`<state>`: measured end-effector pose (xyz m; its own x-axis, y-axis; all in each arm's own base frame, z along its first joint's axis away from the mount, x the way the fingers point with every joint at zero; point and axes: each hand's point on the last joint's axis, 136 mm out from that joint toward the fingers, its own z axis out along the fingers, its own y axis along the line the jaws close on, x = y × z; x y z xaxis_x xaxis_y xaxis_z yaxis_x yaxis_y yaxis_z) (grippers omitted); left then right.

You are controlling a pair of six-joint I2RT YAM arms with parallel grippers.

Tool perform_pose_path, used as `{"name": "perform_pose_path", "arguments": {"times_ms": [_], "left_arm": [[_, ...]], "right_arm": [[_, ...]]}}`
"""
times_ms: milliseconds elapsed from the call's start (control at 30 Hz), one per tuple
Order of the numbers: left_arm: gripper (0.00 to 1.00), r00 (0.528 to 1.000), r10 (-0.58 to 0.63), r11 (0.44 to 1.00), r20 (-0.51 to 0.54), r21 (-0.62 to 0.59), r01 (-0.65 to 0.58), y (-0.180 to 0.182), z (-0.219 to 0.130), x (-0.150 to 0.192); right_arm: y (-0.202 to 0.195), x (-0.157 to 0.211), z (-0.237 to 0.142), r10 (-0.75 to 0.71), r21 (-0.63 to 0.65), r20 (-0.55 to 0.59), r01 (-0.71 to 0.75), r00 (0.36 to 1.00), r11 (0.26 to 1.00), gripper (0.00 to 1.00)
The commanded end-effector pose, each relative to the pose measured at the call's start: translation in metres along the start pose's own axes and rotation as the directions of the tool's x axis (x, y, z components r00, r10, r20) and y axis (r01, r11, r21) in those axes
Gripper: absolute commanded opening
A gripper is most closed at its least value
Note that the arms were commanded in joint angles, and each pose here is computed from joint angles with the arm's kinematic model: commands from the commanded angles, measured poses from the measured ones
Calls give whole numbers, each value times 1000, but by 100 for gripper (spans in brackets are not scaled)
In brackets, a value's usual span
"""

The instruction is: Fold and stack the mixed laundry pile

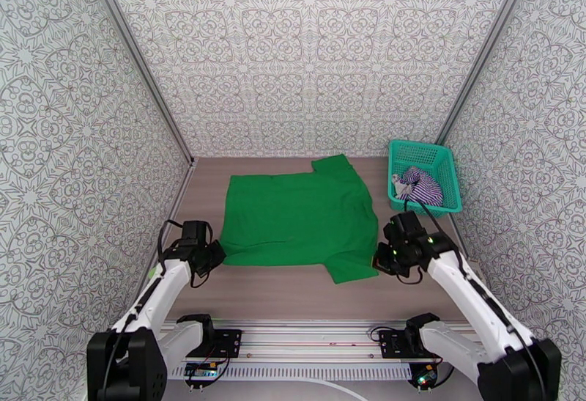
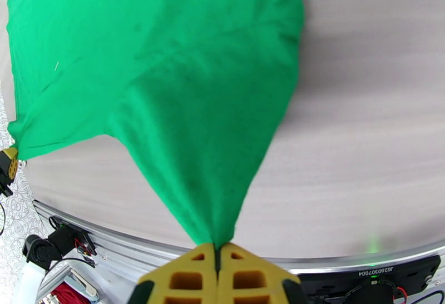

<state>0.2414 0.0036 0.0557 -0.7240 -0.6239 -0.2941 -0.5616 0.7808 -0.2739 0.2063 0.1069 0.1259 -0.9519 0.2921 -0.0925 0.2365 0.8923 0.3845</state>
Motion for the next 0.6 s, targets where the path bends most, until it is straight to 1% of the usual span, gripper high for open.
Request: {"name": "perform_pose_path", "arguments": {"times_ms": [0, 233, 433, 567], "left_arm": [[0, 998, 29, 999, 64, 17, -30, -17, -5, -27], [0, 996, 77, 997, 51, -6, -77, -34, 0, -58], [0, 995, 79, 997, 58, 9, -80, -42, -1, -72], [0, 995, 83, 996, 49, 13, -84, -49, 0, -79]], "right_arm": [[21, -40, -14, -78, 2, 109, 78, 991, 997, 0], [47, -98, -16, -139, 11, 156, 139, 978, 990, 0], [58, -140, -22, -146, 4, 206, 148, 968, 989, 0], [67, -162, -17, -148, -12, 211, 154, 966, 988, 0]]}}
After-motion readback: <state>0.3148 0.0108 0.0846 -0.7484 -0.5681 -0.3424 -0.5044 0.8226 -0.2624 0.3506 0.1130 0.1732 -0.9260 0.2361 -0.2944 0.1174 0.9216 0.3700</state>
